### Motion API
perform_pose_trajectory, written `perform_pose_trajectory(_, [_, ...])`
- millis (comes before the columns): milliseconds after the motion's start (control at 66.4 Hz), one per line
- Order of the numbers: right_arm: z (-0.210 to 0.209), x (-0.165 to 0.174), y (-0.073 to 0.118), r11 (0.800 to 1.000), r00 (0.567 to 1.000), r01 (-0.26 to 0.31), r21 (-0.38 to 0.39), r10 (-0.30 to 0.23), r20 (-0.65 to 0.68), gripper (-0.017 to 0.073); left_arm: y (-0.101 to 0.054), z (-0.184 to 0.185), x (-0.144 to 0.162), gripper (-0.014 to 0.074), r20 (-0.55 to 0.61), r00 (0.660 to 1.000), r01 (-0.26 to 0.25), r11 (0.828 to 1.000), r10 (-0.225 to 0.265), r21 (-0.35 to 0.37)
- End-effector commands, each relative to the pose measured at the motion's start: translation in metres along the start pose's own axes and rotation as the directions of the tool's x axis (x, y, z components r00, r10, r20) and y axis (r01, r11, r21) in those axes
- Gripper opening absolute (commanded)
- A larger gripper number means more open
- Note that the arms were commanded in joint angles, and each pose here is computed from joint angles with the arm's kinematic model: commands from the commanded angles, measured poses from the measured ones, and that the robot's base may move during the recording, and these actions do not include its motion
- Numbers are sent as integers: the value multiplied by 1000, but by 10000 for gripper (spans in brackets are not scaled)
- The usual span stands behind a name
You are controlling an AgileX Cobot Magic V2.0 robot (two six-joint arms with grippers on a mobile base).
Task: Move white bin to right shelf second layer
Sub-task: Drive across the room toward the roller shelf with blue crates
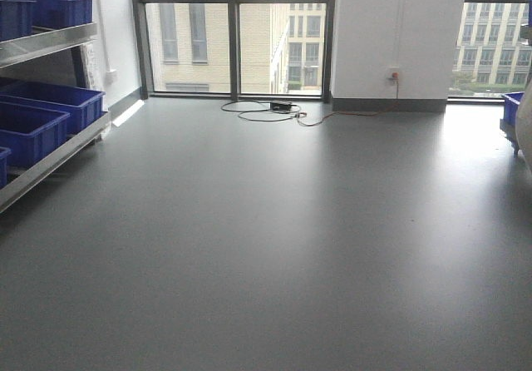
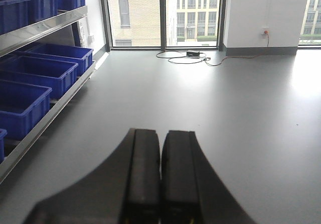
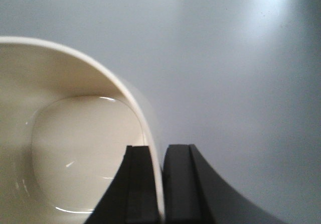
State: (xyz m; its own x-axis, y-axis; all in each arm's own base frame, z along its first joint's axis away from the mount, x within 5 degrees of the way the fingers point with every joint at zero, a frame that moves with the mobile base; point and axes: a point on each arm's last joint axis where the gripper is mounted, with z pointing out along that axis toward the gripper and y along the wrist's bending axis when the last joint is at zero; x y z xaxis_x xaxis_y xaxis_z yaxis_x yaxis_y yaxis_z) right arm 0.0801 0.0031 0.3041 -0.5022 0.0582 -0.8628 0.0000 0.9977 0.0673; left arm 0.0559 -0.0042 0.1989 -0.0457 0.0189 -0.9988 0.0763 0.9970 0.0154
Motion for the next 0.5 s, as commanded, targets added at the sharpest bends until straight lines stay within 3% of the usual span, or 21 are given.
perform_pose_trajectory(0, [-5, -16, 1, 1000, 993, -8, -4, 9, 115, 56, 0, 1, 4, 85, 65, 998, 3, 1000, -3, 2])
perform_pose_trajectory(482, [-5, -16, 1, 1000, 993, -8, -4, 9, 115, 56, 0, 1, 4, 85, 65, 998, 3, 1000, -3, 2])
